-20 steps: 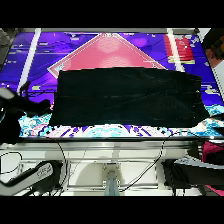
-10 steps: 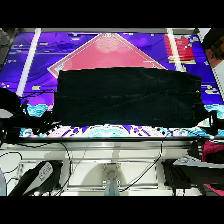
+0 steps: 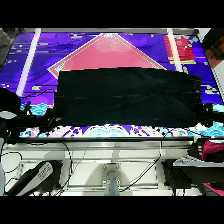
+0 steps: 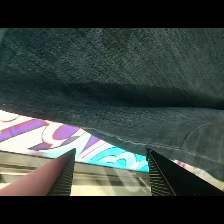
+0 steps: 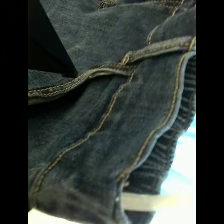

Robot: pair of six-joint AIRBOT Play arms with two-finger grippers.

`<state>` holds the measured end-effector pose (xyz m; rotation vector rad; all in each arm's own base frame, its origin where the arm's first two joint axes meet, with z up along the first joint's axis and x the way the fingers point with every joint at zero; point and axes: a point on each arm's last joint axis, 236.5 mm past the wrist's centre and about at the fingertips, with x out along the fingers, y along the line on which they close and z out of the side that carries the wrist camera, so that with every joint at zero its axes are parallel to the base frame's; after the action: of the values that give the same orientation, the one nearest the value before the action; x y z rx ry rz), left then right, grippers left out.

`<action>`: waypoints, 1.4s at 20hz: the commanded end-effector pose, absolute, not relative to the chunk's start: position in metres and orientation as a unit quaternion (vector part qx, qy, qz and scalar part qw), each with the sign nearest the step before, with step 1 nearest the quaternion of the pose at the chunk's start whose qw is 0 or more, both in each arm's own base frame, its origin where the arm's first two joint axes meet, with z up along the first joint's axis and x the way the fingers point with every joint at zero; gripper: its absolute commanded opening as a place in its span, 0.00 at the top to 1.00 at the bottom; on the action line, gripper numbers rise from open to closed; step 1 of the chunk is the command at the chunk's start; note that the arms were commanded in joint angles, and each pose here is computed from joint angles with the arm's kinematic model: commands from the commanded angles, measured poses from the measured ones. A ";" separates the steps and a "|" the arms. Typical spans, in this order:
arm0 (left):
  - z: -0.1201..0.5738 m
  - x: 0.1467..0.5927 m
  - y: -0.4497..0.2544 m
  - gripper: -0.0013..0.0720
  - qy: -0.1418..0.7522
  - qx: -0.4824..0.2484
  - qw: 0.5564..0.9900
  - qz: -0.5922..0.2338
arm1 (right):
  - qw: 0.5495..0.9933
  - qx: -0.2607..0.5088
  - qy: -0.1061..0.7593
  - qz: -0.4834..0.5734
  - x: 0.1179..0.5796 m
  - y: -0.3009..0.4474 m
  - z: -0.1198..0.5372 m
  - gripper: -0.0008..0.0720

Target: Fold the clothes and pants, and hang the long-sleeved shirts on hangers.

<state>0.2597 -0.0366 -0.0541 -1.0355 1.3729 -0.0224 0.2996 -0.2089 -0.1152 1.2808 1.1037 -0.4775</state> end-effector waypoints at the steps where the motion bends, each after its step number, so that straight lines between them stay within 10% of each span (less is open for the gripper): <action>1: -0.066 0.238 -0.032 0.28 0.643 -0.424 0.638 -0.007 | 0.646 0.546 0.487 -0.218 0.298 -0.213 -0.121 0.06; 16: -0.120 0.270 -0.032 0.25 0.625 -0.540 0.559 0.073 | 0.639 0.554 0.491 -0.208 0.298 -0.207 -0.118 0.06; 20: -0.124 0.278 -0.025 0.35 0.610 -0.542 0.571 0.085 | 0.639 0.564 0.481 -0.205 0.304 -0.206 -0.115 0.06; 22: -0.122 0.287 -0.023 0.70 0.594 -0.556 0.575 0.089 | 0.642 0.564 0.477 -0.204 0.306 -0.207 -0.115 0.09; 23: -0.121 0.290 -0.023 0.90 0.588 -0.560 0.577 0.089 | 0.643 0.563 0.477 -0.205 0.306 -0.208 -0.115 0.26; 26: -0.115 0.301 -0.025 0.97 0.572 -0.563 0.592 0.067 | 0.642 0.565 0.476 -0.205 0.306 -0.208 -0.115 0.93; 28: -0.102 0.318 -0.029 0.97 0.544 -0.564 0.620 0.026 | 0.646 0.562 0.474 -0.205 0.307 -0.210 -0.113 0.94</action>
<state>0.2975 -0.0230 -0.1177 -1.2900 1.3416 0.1657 0.3018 -0.2087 -0.1181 1.2679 1.1021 -0.4737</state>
